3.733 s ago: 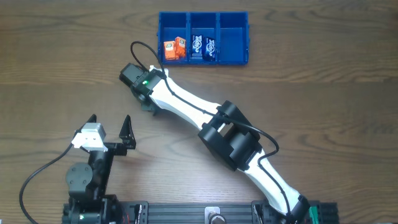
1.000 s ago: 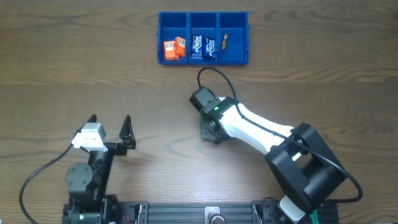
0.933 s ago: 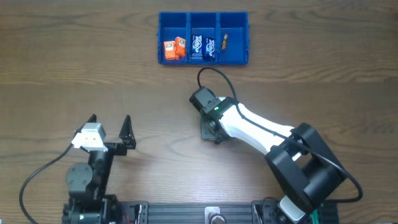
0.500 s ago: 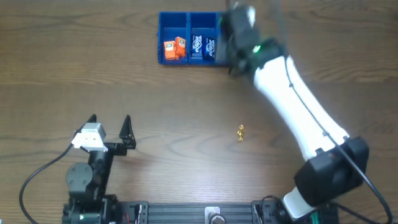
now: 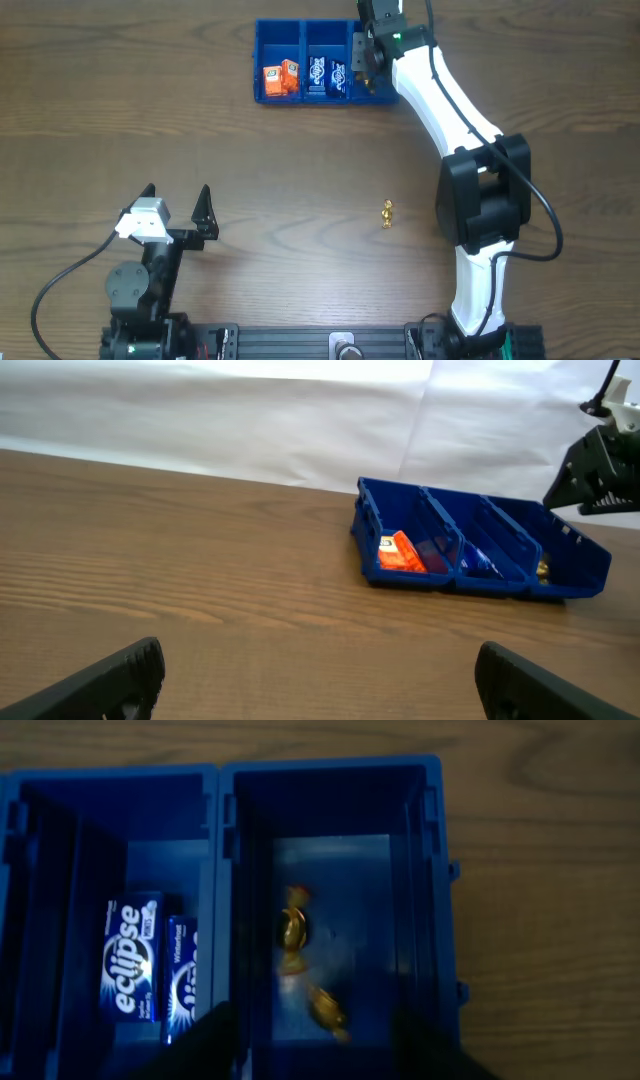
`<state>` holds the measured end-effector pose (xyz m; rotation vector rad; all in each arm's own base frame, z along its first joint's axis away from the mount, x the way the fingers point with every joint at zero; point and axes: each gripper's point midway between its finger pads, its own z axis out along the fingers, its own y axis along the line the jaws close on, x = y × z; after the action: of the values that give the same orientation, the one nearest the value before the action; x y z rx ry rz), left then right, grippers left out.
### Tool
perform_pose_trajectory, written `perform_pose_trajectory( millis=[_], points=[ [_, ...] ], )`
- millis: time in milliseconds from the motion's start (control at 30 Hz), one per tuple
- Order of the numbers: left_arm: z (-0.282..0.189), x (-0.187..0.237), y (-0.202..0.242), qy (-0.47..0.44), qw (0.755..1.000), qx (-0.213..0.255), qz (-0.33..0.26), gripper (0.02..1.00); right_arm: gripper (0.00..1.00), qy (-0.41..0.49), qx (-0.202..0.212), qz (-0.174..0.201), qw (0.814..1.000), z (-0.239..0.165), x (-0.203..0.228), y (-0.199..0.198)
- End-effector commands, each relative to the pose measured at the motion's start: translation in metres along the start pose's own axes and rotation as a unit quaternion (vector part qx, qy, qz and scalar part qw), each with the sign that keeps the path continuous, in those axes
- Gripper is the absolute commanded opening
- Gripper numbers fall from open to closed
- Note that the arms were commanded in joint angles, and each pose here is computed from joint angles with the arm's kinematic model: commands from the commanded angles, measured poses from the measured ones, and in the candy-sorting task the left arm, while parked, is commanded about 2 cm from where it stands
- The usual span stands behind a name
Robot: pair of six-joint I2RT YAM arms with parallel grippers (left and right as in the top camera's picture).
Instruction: Sort Candies Into Trays
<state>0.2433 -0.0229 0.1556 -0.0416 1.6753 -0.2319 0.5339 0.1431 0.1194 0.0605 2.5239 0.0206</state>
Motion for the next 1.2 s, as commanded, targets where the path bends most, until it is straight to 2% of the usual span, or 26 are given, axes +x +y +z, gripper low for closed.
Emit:
perform_pose_trajectory(
  millis=[33, 133, 233, 333, 400, 467, 867, 933, 1000, 1033, 1200],
  points=[
    [0.001, 0.016, 0.003, 0.023, 1.000, -0.002, 0.002, 0.998, 0.663, -0.011, 0.018, -0.006, 1.000, -0.020, 0.000, -0.005],
    [0.001, 0.016, 0.003, 0.023, 1.000, -0.002, 0.002, 0.998, 0.665, -0.038, 0.002, 0.004, 0.999, -0.070, 0.025, -0.011],
    [0.001, 0.016, 0.003, 0.023, 1.000, -0.002, 0.002, 0.998, 0.665, -0.002, -0.007, -0.001, 1.000, -0.109, 0.102, -0.024],
    [0.001, 0.016, 0.003, 0.023, 1.000, -0.002, 0.002, 0.998, 0.665, 0.065, -0.003, -0.001, 0.998, -0.115, 0.192, -0.031],
    [0.001, 0.016, 0.003, 0.023, 1.000, -0.002, 0.002, 0.998, 0.663, 0.139, -0.008, 0.016, 0.990, -0.104, 0.258, -0.036],
    [0.001, 0.016, 0.003, 0.023, 1.000, -0.002, 0.002, 0.998, 0.658, 0.174, 0.003, 0.030, 0.984, -0.098, 0.287, -0.043],
    [0.001, 0.016, 0.003, 0.023, 1.000, -0.002, 0.002, 0.998, 0.601, 0.202, 0.018, 0.029, 0.979, -0.068, 0.311, -0.042],
    [0.001, 0.016, 0.003, 0.023, 1.000, -0.002, 0.002, 0.998, 0.544, 0.205, 0.020, 0.029, 0.978, -0.067, 0.312, -0.042],
    [0.001, 0.016, 0.003, 0.023, 1.000, -0.002, 0.002, 0.998, 0.439, 0.206, 0.021, 0.028, 0.978, -0.067, 0.313, -0.042],
    [0.001, 0.016, 0.003, 0.023, 1.000, -0.002, 0.002, 0.998, 0.312, 0.206, 0.021, 0.028, 0.978, -0.067, 0.313, -0.042],
    [0.001, 0.016, 0.003, 0.023, 1.000, -0.002, 0.002, 0.996, 0.180, 0.201, 0.017, 0.030, 0.979, -0.066, 0.311, -0.040]
  ],
)
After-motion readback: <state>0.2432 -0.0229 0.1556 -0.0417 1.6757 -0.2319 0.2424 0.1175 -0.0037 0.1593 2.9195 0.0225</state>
